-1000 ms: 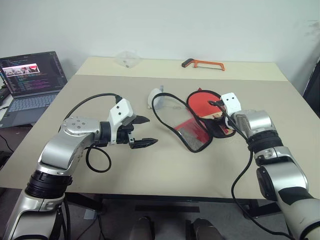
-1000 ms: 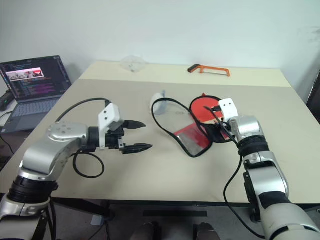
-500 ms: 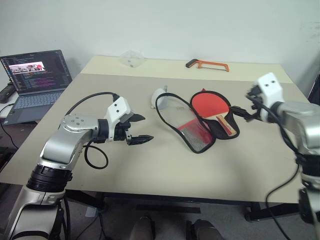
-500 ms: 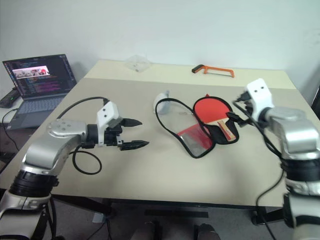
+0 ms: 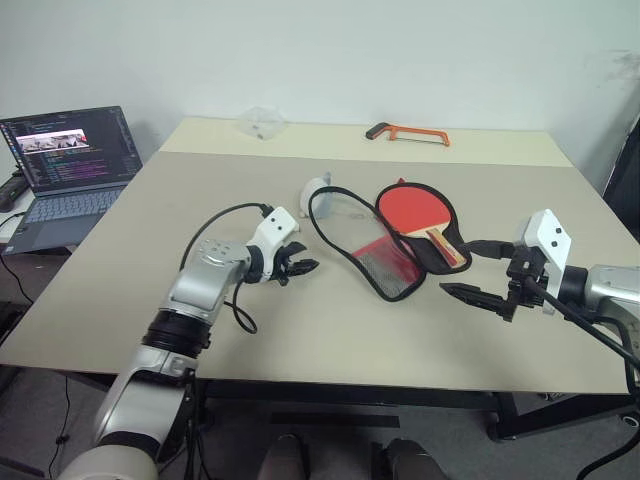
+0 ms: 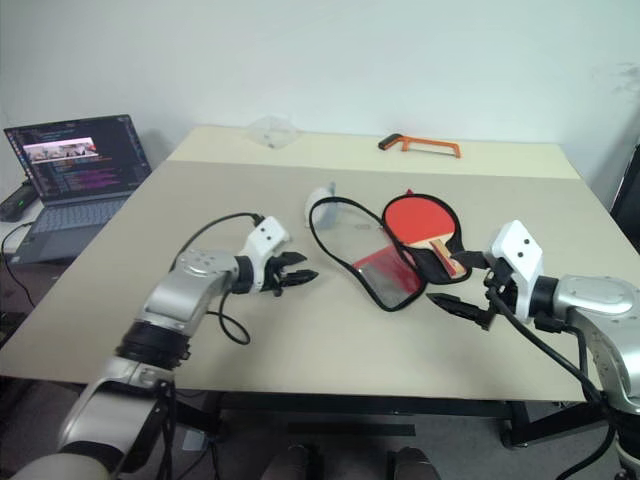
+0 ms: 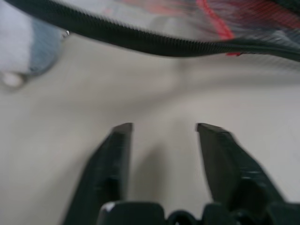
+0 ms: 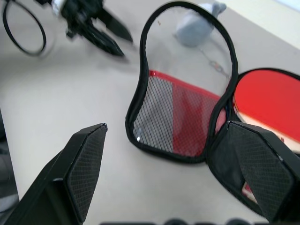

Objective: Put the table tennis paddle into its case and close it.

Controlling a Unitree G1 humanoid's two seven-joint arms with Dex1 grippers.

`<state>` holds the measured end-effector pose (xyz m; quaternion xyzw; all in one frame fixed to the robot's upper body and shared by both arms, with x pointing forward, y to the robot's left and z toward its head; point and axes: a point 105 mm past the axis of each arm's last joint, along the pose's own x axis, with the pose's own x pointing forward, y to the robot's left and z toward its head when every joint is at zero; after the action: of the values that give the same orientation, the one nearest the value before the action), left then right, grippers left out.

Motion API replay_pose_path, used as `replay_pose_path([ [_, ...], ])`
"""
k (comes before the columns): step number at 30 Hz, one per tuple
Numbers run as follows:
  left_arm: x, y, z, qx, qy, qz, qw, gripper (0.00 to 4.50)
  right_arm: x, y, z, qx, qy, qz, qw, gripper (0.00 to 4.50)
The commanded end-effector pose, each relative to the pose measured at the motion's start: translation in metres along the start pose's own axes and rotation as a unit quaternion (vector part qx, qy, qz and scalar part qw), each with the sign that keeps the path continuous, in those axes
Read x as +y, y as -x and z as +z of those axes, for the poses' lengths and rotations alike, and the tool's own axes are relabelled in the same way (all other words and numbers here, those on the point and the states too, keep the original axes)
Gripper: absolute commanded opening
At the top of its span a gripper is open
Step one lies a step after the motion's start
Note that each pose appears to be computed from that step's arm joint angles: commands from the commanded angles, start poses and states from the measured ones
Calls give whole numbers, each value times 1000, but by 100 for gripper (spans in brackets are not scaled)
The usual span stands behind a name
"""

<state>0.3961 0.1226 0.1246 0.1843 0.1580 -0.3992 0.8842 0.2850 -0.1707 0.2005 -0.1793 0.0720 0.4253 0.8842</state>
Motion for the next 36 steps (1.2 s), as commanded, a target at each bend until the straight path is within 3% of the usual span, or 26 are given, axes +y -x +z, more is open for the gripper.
replay_pose_path([
  [1, -3, -9, 19, -27, -20, 8, 999, 67, 3, 1, 8, -10, 21, -8, 1000, 450],
  [3, -8, -19, 29, -45, -27, 7, 999, 2, 1, 1, 8, -13, 21, -17, 1000, 450],
  [13, -71, -93, 133, -197, -43, -29, 979, 2, -5, 16, 25, -40, 23, -70, 996, 450],
  [21, -53, -117, 120, -138, -55, 115, 982, 2, -15, 35, 40, -74, 10, -126, 989, 450],
  [25, -29, -103, 127, -164, -11, 130, 978, 2, -31, 33, 31, -79, -62, -169, 980, 450],
  [31, -9, -58, 136, -233, -32, 10, 972, 2, -73, 10, -10, -77, -249, -278, 925, 450],
  [34, 1, -20, 121, -225, -56, -35, 972, 57, -88, -2, -39, -77, -363, -307, 876, 450],
  [36, 5, 4, 105, -205, -70, -47, 975, 122, -95, -8, -47, -93, -413, -308, 852, 450],
])
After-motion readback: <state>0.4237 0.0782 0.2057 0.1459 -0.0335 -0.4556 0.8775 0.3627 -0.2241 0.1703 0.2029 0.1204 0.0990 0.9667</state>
